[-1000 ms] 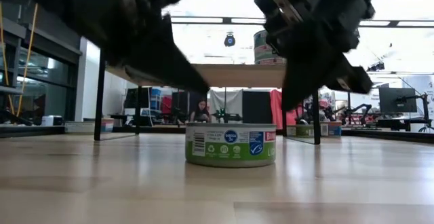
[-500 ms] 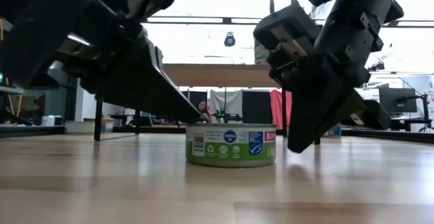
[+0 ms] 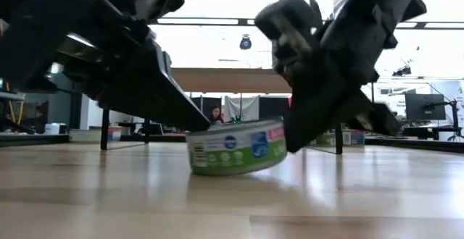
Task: Stack canned seafood by type on shelf
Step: Stack the green white tuna can on top of the other green white tuna can on the shelf
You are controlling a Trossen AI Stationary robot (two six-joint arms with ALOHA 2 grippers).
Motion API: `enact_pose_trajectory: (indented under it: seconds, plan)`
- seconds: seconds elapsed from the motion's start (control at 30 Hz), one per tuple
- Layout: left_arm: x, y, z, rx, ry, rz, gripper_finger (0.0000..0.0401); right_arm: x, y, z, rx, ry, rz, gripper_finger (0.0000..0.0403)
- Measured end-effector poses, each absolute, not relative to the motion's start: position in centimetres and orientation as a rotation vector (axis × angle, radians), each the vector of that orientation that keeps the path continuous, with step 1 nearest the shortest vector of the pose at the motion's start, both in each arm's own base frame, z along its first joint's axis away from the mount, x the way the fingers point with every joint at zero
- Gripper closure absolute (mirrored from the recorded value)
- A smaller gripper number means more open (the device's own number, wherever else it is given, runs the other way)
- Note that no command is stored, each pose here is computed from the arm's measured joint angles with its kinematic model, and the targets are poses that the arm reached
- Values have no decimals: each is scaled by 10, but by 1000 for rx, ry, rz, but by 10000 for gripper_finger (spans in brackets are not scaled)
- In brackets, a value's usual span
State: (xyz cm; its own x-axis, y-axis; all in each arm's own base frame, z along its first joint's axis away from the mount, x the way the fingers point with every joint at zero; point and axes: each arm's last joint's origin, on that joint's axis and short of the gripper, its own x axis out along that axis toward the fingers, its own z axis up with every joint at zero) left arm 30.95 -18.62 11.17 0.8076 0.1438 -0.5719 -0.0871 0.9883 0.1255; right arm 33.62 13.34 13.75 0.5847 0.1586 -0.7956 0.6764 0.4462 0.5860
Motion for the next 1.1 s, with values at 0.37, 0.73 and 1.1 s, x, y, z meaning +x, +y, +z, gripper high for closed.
enact_pose_trajectory:
  seconds: [0.37, 0.73, 1.1]
  plan:
    - [302, -192, 110, 125, 626, 153, 401, 348, 161, 170, 1117, 899, -243, 403]
    - [303, -192, 109, 99, 633, 139, 401, 355, 158, 178, 1082, 854, -238, 403]
    - [295, -191, 111, -11, 722, 120, 401, 348, 165, 214, 959, 863, -192, 403]
